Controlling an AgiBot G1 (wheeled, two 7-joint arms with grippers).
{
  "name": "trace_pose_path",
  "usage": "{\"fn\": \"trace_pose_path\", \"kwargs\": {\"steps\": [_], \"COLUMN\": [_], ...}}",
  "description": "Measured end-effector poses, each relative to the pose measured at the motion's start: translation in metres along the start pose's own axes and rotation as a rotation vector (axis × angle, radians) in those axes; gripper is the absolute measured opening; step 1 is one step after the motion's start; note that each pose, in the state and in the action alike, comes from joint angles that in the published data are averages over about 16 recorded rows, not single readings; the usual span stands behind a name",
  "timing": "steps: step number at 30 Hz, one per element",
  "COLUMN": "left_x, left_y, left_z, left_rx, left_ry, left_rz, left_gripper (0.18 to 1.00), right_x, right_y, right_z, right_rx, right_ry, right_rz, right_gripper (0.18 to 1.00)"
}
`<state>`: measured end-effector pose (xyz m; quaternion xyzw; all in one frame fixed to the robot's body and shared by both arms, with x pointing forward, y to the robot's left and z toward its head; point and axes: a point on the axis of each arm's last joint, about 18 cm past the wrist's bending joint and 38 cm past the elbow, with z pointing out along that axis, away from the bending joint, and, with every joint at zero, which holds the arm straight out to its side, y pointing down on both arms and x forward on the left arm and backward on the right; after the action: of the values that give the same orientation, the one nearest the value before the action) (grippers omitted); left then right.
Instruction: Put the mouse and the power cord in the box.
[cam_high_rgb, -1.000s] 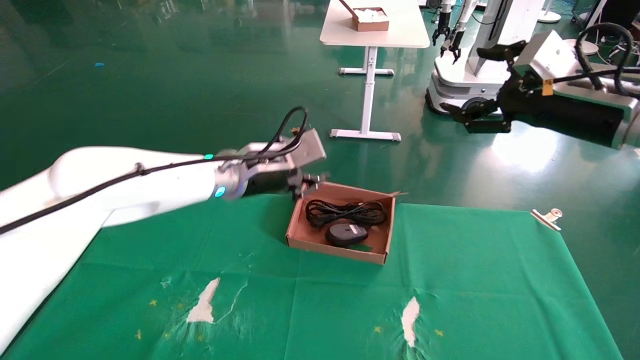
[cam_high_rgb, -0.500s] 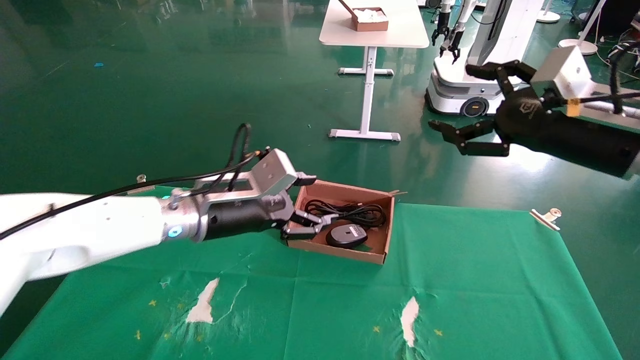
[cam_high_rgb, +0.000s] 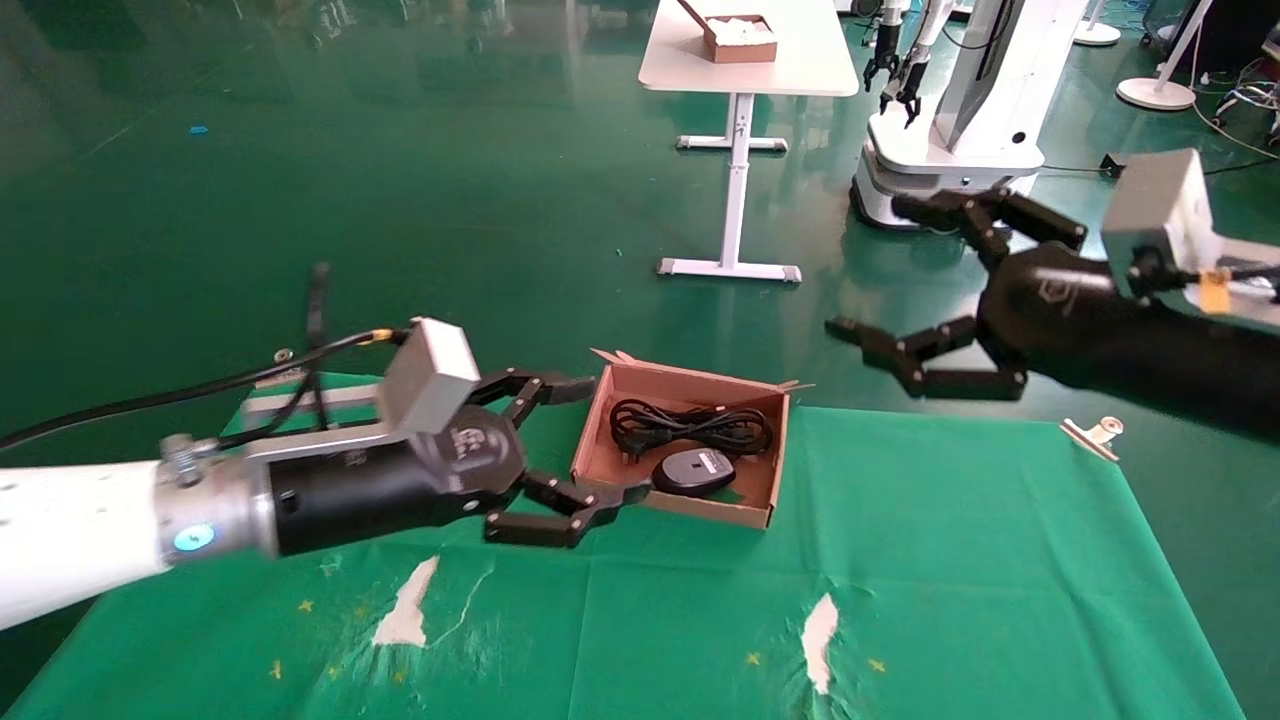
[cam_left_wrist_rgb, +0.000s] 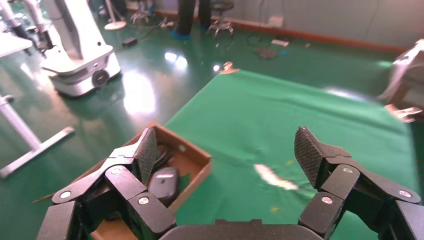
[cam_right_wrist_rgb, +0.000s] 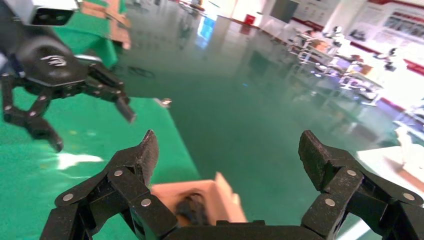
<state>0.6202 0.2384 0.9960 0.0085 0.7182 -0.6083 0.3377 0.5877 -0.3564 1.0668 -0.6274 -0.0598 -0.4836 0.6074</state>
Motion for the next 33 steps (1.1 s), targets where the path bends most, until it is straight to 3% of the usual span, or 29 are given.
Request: {"fn": "trace_pose_path", "kwargs": {"steps": [19, 26, 33], "left_x": [0.069, 0.088, 0.094], "left_y": [-0.032, -0.042, -0.045], "left_z": [-0.100, -0.122, -0.128], "left_rx": [0.140, 0.154, 0.157], "left_ry": [0.182, 0.237, 0.254], "left_rz": [-0.027, -0.013, -0.008], "left_gripper": [1.001, 1.001, 1.001], "right_x": [-0.096, -0.129, -0.144], "right_y": [-0.024, -0.033, -0.038], "right_z": [-0.021, -0.029, -0.033], "right_rx": [0.046, 0.043, 0.041], "right_ry": [-0.291, -0.397, -0.447], "right_rz": [0.209, 0.278, 0.308], "right_gripper": [1.001, 1.001, 1.001]}}
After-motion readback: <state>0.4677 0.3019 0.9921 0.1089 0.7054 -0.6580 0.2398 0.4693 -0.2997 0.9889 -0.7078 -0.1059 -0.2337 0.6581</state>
